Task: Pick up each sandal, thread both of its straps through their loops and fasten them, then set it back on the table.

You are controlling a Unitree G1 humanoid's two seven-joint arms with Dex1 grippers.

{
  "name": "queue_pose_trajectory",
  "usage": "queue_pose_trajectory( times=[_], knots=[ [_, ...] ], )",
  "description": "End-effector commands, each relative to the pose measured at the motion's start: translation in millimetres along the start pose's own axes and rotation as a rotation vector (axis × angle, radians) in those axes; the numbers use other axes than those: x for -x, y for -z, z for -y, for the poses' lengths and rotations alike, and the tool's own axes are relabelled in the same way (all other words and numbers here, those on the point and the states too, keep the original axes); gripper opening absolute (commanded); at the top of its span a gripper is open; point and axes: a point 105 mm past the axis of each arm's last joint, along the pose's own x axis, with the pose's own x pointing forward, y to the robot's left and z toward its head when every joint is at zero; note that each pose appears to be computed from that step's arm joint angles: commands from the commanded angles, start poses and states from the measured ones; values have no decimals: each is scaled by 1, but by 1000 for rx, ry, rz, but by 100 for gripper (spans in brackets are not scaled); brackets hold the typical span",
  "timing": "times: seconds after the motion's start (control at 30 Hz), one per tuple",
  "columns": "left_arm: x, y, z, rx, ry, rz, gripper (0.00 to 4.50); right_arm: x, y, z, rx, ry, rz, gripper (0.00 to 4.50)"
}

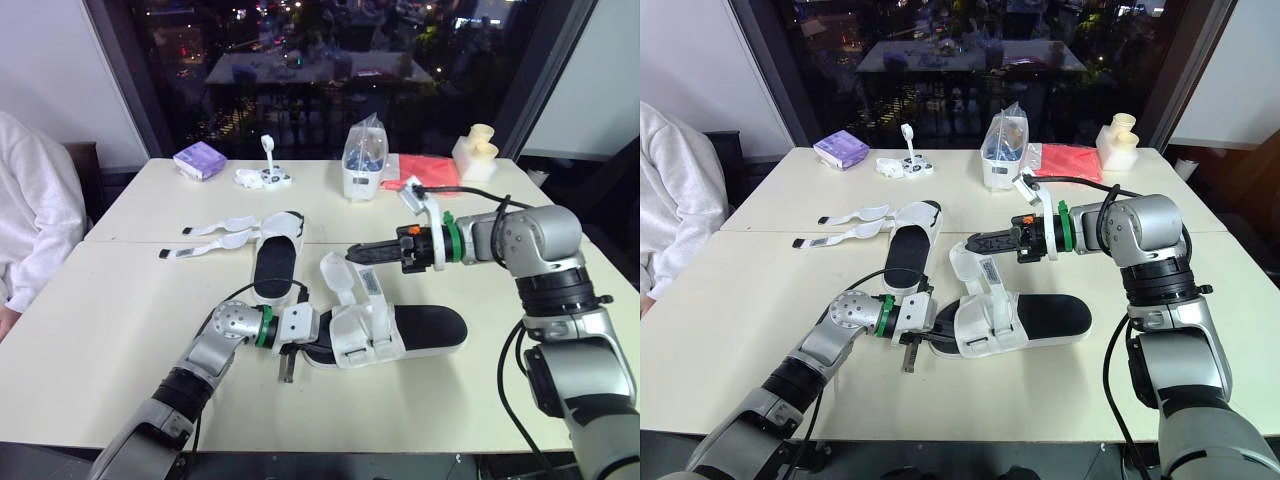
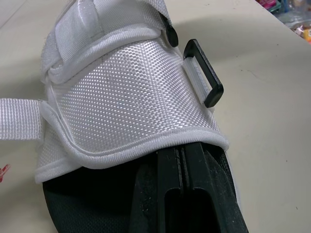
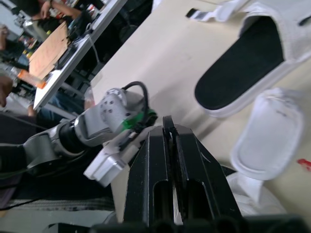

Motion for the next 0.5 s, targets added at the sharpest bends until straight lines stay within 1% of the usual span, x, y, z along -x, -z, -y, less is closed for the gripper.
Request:
queue_pose_trajectory(
  times=[0.03,0.13,0.23,0.37,0.5],
  knots=[
    [-10,36,33,92,134,-126,0,-1,-19,-10,84,-14,32,1],
    [-11,36,34,93,136,-125,0,-7,-17,-1,77,5,23,1],
    [-11,36,34,94,134,-125,0,-12,-15,18,48,57,28,1],
    [-11,36,35,94,133,-125,0,-13,-6,40,18,121,25,1],
    [-9,36,37,97,133,-124,0,-12,5,54,-2,160,9,1]
  ],
)
